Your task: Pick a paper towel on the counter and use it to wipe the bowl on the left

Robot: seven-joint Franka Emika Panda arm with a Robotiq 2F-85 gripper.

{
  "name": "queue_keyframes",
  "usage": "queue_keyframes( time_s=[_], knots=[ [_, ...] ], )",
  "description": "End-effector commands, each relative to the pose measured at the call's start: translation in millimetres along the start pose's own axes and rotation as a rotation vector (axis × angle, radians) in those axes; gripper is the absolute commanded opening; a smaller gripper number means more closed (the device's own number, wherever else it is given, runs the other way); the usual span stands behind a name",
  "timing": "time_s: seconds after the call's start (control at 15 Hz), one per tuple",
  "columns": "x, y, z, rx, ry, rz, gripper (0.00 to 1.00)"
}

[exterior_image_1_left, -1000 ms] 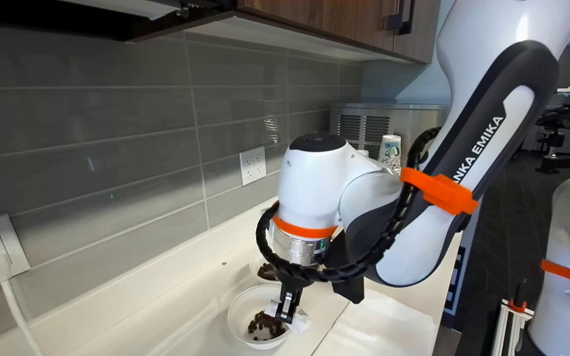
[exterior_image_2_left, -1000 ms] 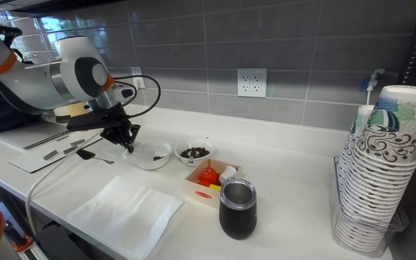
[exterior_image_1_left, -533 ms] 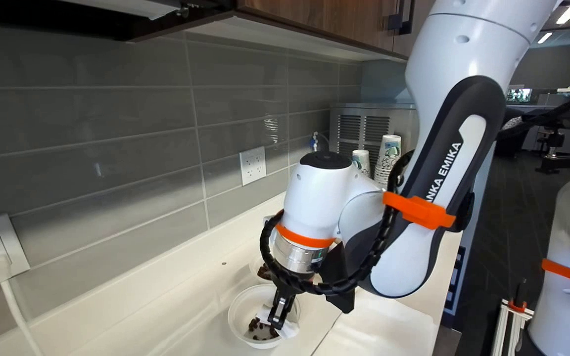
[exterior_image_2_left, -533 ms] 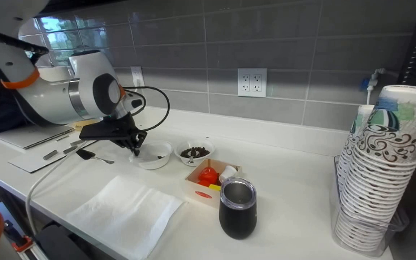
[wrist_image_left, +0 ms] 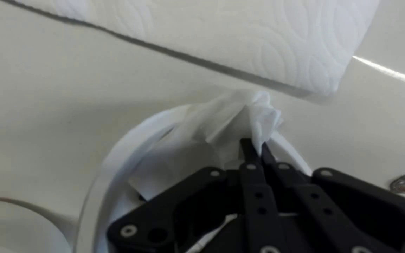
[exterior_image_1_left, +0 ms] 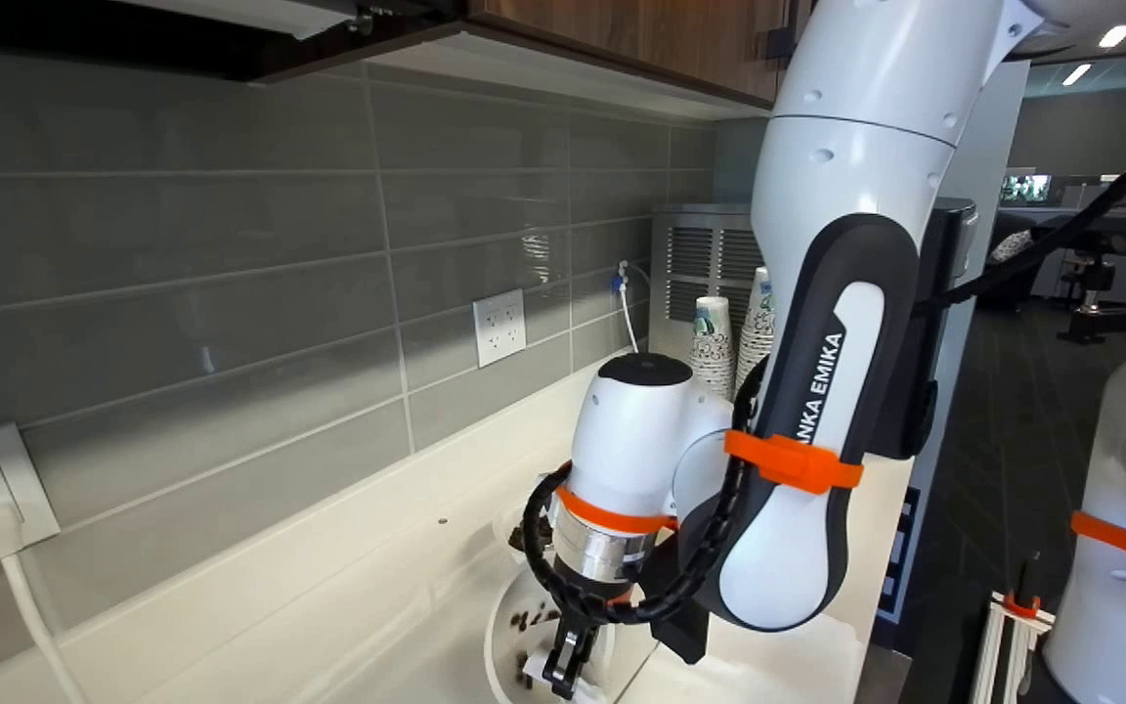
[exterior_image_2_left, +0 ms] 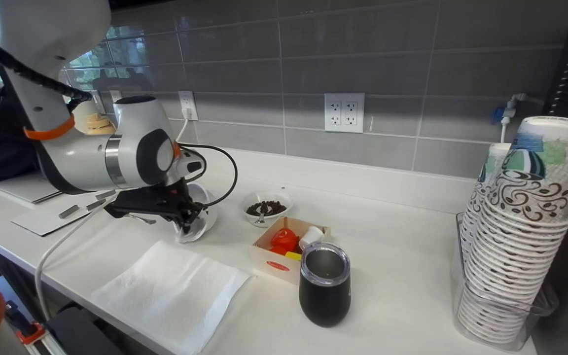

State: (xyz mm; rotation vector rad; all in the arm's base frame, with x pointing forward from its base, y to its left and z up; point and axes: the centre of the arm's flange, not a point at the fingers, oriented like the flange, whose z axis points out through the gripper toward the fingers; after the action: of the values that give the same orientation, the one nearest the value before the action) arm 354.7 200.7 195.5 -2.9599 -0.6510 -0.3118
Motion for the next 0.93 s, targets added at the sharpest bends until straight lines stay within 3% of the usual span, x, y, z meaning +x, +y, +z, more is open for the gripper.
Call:
queue_keyframes(
  time_s=[0.0,0.87],
  knots=[
    [-8,13,-14,0.014,-0.014,0.043,0.01],
    [9,9,-34,0.053,0.011,0.115,0.01]
  ],
)
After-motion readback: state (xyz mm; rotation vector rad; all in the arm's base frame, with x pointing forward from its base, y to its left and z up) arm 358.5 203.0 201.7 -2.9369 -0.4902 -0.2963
